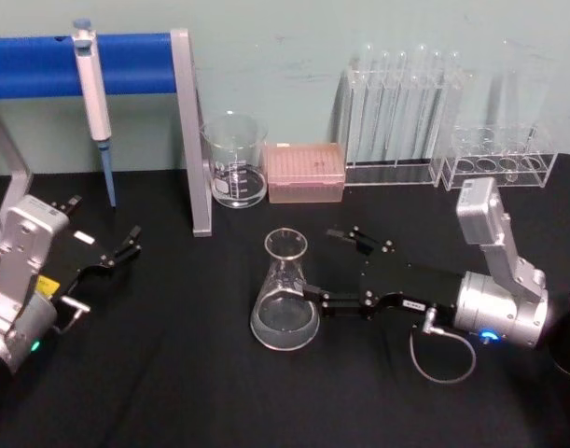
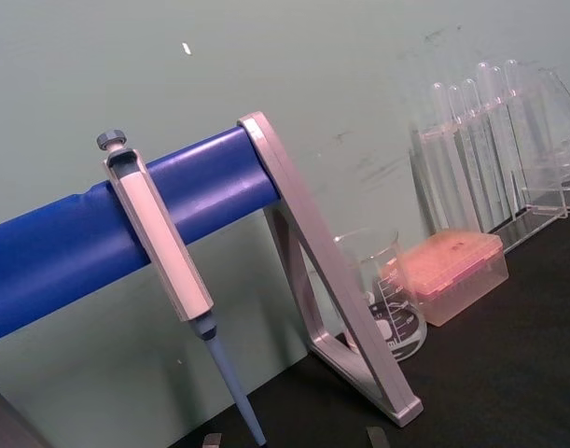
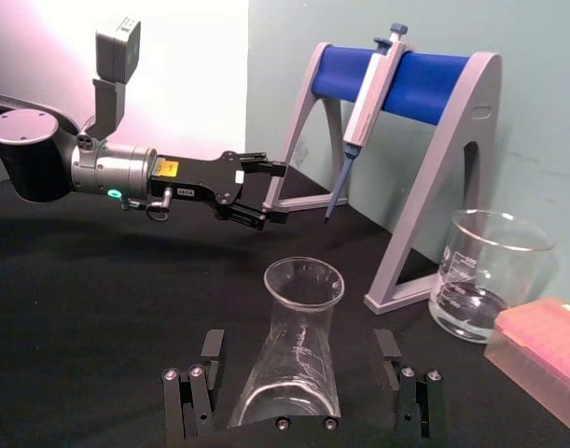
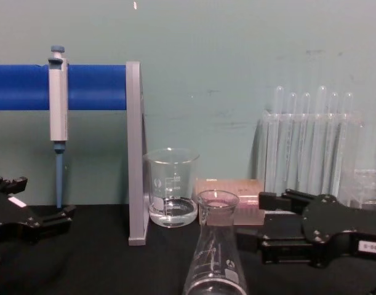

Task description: Grasp the erlenmeyer flask with one hand, shake it three times, then place it back.

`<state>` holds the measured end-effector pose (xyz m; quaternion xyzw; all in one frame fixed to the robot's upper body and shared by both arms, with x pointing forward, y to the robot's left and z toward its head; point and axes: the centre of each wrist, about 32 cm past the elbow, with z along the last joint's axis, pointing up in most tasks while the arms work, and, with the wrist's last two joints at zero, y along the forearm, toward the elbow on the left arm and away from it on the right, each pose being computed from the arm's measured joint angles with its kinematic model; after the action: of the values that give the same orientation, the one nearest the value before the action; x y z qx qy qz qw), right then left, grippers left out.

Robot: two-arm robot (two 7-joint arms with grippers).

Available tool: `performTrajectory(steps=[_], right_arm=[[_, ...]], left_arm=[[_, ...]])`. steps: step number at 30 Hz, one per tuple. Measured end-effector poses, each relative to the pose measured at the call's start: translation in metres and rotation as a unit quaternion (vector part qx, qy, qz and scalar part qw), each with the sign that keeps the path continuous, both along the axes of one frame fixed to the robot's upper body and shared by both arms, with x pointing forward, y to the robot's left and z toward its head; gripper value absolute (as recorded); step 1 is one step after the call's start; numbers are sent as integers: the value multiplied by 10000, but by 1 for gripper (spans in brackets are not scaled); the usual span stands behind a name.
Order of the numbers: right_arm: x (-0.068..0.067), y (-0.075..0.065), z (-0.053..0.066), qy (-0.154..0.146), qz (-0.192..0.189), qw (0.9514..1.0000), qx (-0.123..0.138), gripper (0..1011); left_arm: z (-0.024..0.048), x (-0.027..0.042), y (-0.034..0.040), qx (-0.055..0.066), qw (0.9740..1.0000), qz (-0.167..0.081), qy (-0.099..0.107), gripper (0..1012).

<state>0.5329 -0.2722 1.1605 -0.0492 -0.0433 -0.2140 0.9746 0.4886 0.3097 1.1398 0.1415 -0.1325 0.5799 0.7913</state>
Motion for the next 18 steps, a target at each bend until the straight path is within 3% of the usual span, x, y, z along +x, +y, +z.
performTrajectory(steps=[18], right_arm=[[173, 162, -63, 197, 113, 9997, 4, 1000]], left_arm=[[0, 0, 0, 0, 10000, 0, 0, 1001]])
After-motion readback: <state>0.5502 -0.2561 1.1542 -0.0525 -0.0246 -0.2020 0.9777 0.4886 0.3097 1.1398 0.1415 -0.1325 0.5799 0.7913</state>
